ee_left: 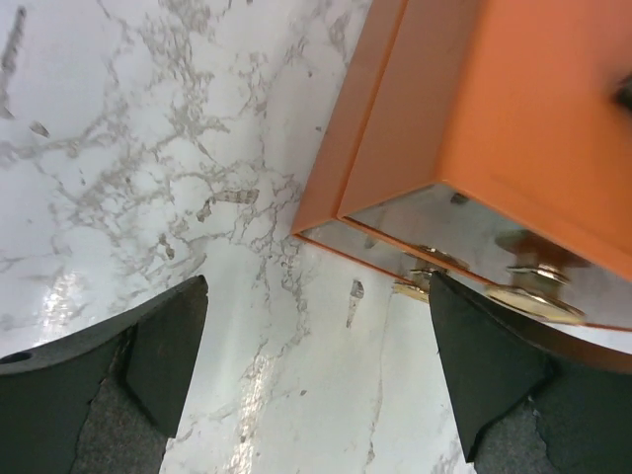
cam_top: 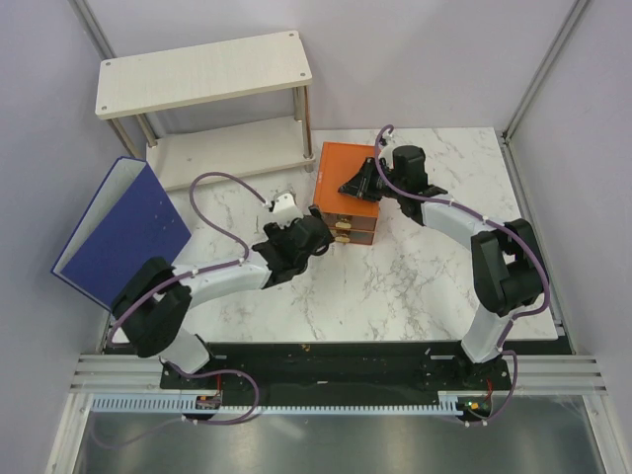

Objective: Organize the makeup

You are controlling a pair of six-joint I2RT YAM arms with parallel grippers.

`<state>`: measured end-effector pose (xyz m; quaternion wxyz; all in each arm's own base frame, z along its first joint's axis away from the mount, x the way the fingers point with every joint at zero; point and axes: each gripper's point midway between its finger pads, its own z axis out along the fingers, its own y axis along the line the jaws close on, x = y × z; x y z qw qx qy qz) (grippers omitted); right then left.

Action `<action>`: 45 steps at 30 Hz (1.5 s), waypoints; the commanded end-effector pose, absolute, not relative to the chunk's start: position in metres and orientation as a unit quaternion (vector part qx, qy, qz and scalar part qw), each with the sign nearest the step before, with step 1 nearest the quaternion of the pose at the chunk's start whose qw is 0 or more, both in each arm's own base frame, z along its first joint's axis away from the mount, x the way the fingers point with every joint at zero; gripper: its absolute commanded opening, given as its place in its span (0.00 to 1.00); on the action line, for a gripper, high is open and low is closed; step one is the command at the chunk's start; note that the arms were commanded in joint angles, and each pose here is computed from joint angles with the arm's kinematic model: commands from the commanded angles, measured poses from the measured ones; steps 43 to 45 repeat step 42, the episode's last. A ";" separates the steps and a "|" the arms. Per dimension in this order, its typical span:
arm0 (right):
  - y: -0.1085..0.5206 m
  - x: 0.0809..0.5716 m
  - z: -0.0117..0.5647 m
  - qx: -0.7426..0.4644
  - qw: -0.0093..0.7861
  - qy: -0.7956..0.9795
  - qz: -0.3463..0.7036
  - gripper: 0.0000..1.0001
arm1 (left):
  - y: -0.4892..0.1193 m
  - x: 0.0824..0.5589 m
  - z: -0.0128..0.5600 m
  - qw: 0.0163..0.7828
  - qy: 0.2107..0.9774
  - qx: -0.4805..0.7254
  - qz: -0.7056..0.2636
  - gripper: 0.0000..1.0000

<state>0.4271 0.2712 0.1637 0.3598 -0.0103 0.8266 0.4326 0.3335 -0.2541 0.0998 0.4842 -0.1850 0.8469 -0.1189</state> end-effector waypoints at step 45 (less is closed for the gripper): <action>0.072 0.312 0.122 0.087 0.392 0.903 0.151 0.98 | -0.145 0.255 0.155 0.420 0.898 -0.007 -0.133 0.99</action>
